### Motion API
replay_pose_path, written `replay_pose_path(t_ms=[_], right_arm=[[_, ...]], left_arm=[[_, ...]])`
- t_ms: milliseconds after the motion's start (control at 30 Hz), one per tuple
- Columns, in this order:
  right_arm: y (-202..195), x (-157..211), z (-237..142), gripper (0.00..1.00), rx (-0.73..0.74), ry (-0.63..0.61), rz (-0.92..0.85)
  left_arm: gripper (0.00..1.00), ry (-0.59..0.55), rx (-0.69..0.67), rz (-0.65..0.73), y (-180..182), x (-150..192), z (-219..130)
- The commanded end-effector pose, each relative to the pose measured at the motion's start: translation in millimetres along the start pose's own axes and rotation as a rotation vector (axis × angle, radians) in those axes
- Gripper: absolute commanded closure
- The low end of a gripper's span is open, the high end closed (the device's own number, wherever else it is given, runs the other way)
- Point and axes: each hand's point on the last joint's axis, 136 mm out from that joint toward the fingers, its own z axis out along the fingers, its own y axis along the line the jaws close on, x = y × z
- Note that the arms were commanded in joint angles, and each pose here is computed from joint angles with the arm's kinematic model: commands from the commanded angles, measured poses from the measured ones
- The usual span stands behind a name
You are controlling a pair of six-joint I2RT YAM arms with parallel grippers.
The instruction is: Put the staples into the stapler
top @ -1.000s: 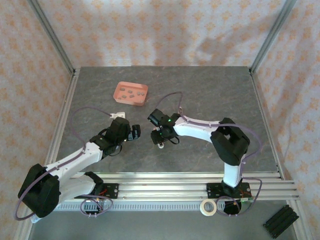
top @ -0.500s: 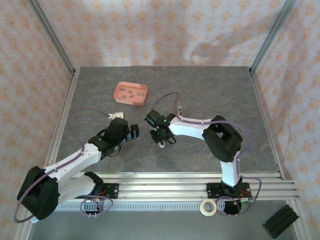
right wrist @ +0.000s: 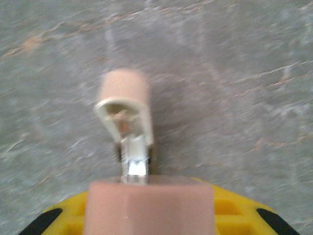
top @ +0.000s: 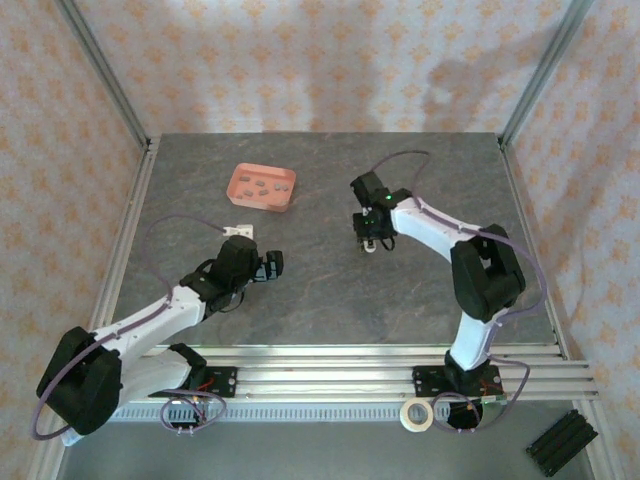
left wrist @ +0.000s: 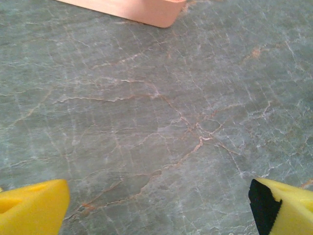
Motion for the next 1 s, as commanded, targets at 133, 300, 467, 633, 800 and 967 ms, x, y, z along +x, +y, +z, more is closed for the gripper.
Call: replay_pose_path(t_ms=[133, 300, 467, 633, 800, 967], right_arm=[[-37, -6, 31, 0.70, 0.066, 0.095, -0.001], [-49, -13, 38, 0.70, 0.068, 0.095, 0.029], [-48, -9, 40, 0.69, 0.057, 0.108, 0.024], [-49, 2, 44, 0.66, 0.061, 0.149, 0.034], [-54, 5, 32, 0.56, 0.083, 0.144, 0.042], [-54, -13, -10, 0.52, 0.059, 0.038, 0.065]], left_arm=[[0.04, -0.001, 0.048, 0.010, -14, -10, 11], [0.05, 0.001, 0.050, 0.008, -15, -11, 13], [0.05, -0.005, 0.049, 0.012, -16, -13, 14], [0.05, 0.001, 0.047, 0.016, -17, -13, 17], [0.05, 0.027, 0.037, 0.008, -17, -12, 17], [0.04, 0.017, 0.029, 0.033, -22, -33, 10]])
